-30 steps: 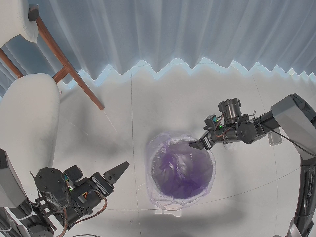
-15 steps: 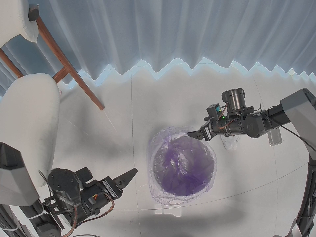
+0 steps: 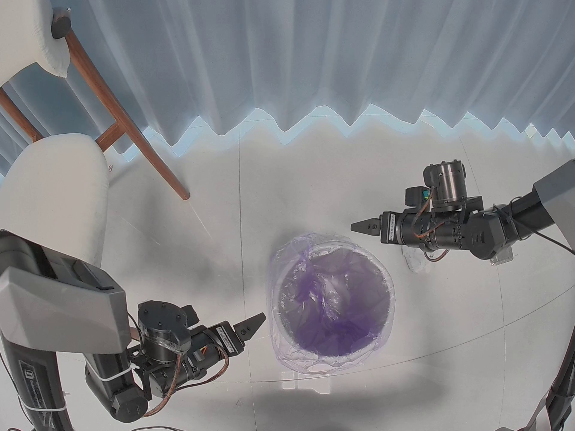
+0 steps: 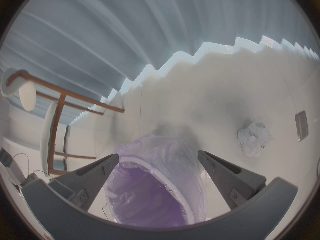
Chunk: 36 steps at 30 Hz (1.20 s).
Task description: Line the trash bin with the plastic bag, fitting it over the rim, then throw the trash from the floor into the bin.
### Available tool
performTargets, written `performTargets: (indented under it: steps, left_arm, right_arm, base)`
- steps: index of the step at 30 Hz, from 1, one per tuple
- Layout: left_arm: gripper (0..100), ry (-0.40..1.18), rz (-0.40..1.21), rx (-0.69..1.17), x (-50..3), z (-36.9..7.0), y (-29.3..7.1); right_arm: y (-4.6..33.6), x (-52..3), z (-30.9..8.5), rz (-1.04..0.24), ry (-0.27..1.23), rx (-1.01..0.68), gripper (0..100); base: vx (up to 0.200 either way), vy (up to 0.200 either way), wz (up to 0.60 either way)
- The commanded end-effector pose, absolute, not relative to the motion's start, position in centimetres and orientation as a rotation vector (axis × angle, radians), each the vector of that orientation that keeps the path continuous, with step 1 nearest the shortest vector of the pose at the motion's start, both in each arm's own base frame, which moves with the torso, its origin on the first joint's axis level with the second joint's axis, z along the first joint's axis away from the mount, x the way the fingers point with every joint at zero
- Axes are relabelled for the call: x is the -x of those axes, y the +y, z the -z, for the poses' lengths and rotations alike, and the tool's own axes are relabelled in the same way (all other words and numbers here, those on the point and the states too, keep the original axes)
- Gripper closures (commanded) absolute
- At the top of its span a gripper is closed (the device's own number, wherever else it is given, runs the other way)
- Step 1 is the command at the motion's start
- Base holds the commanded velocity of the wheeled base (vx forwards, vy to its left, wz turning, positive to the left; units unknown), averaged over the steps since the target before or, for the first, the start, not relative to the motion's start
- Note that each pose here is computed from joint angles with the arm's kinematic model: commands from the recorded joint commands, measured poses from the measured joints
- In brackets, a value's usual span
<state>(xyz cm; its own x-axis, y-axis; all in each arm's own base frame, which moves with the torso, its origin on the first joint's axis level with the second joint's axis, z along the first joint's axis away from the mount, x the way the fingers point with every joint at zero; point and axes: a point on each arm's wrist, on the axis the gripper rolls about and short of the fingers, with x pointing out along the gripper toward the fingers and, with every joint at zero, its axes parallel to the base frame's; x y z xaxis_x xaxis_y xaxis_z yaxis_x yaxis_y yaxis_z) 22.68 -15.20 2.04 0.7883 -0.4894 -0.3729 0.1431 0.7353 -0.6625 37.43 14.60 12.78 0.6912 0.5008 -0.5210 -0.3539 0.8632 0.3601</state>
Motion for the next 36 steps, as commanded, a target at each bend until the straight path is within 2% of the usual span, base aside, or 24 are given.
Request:
performTargets:
  steps: [1, 6, 10, 12, 21, 36]
  left_arm:
    - [0, 0.640, 0.316, 0.661, -25.4, 0.9, -13.5]
    - [0, 0.601, 0.285, 0.681, -28.3, 2.1, -13.2]
    - [0, 0.600, 0.287, 0.682, -28.4, 2.1, -13.2]
    - [0, 0.620, 0.329, 0.692, -30.6, 2.5, -14.2]
    - [0, 0.607, 0.325, 0.697, -34.6, 2.8, -15.6]
    - [0, 0.657, 0.314, 0.671, -36.4, 3.7, -16.7]
  right_arm:
    - [12.4, -35.5, -10.9, -0.419, 0.619, -0.376, 0]
    - [10.7, -33.6, -9.3, -0.398, 0.567, -0.395, 0]
    - [10.7, -33.6, -9.3, -0.398, 0.566, -0.395, 0]
    - [9.3, -32.4, -9.0, -0.371, 0.544, -0.404, 0]
    - [8.6, -30.8, -9.7, -0.331, 0.522, -0.430, 0]
    - [8.0, -30.5, -8.9, -0.306, 0.544, -0.440, 0]
  base:
    - [0.000, 0.000, 0.00]
    - [0.000, 0.000, 0.00]
    - [0.000, 0.000, 0.00]
    - [0.000, 0.000, 0.00]
    - [0.000, 0.000, 0.00]
    - [0.000, 0.000, 0.00]
